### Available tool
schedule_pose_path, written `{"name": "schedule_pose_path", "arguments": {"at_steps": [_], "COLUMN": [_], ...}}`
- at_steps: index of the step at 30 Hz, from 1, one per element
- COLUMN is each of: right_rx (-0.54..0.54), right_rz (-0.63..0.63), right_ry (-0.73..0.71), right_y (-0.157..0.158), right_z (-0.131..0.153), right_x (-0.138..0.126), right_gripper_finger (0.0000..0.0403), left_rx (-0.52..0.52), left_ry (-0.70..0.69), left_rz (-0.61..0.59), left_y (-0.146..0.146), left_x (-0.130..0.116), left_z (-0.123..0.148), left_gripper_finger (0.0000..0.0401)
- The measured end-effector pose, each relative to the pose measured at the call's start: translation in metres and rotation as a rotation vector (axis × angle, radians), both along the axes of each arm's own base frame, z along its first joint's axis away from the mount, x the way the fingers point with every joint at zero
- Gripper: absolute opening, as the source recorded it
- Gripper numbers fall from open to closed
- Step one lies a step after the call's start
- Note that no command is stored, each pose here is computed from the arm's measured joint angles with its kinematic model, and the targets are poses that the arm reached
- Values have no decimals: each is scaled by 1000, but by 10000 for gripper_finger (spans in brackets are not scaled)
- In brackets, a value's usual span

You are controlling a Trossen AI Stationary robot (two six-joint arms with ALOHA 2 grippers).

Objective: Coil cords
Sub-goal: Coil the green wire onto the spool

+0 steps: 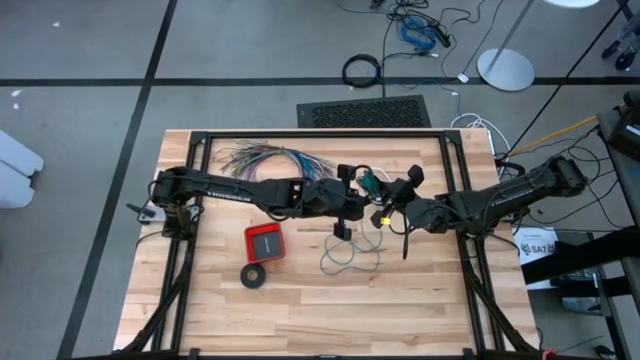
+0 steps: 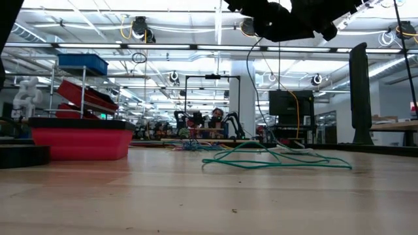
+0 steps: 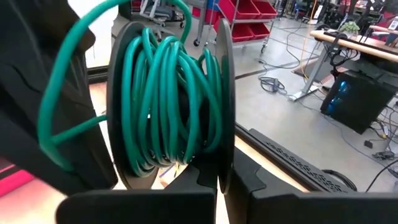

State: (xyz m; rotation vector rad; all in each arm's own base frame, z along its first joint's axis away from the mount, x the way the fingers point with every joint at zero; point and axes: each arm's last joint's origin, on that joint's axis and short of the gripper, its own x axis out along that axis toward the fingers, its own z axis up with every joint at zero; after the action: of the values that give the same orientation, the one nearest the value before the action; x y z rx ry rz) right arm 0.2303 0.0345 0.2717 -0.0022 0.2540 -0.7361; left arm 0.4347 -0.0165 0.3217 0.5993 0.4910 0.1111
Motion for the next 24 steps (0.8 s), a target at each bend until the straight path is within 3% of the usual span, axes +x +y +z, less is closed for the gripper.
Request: {"name": "schedule_pose_path", "arguments": {"at_steps": [8, 16, 24], "right_rx": [0, -53, -76], "right_rz": [22, 51, 64], "right_ry": [-5, -31, -38], "right_y": [-1, -1, -1], "right_z": [-7, -2, 0], "right_x": [14, 22, 23], "right_gripper_finger": [0, 0, 0], "left_rx": [-5, -23, -29], "left_ry": [-25, 42, 37], "left_rz": [-11, 6, 76], "left_y": [-2, -1, 2], "left_x": [2, 5, 7], "left_z": [1, -13, -17], "left_gripper_finger": [1, 1, 1]}}
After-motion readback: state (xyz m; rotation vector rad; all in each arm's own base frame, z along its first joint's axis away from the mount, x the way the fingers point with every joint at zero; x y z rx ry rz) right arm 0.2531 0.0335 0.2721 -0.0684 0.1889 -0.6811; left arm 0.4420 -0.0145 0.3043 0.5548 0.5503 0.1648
